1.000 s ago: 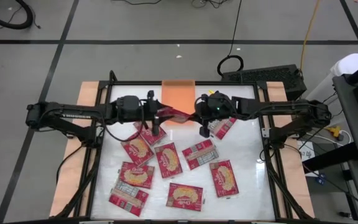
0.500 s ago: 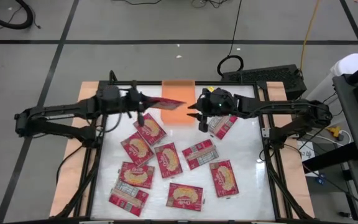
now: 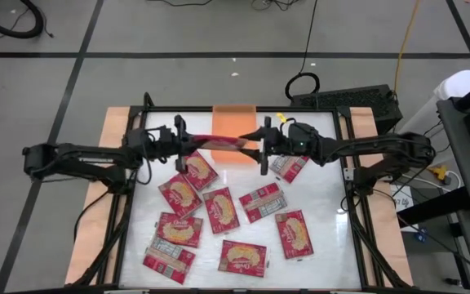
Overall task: Sort popcorn bags into baskets
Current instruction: Put the red popcorn bag into the orange bin
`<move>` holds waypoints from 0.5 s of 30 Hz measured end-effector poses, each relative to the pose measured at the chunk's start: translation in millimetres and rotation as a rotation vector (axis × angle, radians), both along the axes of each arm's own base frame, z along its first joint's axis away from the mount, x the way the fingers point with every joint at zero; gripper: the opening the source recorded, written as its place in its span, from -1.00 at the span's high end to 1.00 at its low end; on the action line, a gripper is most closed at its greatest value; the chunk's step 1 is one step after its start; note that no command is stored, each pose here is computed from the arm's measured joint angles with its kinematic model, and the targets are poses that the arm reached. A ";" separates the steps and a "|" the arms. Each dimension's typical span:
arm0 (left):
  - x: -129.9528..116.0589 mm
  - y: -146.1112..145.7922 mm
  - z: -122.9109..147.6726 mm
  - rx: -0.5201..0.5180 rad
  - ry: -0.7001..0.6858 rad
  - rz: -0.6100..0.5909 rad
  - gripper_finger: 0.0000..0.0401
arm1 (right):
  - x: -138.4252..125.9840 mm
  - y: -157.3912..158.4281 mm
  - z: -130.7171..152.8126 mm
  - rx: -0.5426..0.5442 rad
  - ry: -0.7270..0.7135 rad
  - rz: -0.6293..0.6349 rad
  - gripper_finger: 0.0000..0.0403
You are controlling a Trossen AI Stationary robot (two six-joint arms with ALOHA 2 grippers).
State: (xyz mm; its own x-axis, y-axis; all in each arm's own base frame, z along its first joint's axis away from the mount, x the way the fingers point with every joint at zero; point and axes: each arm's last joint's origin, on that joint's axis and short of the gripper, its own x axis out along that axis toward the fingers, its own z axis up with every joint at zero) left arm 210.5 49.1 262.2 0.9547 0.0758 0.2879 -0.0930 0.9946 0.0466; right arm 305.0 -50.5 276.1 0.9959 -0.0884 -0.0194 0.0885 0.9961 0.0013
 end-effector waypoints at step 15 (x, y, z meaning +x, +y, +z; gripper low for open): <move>0.8 9.9 -4.2 0.054 0.032 0.165 0.48 | -6.6 -54.5 -0.8 0.013 0.031 -0.005 0.87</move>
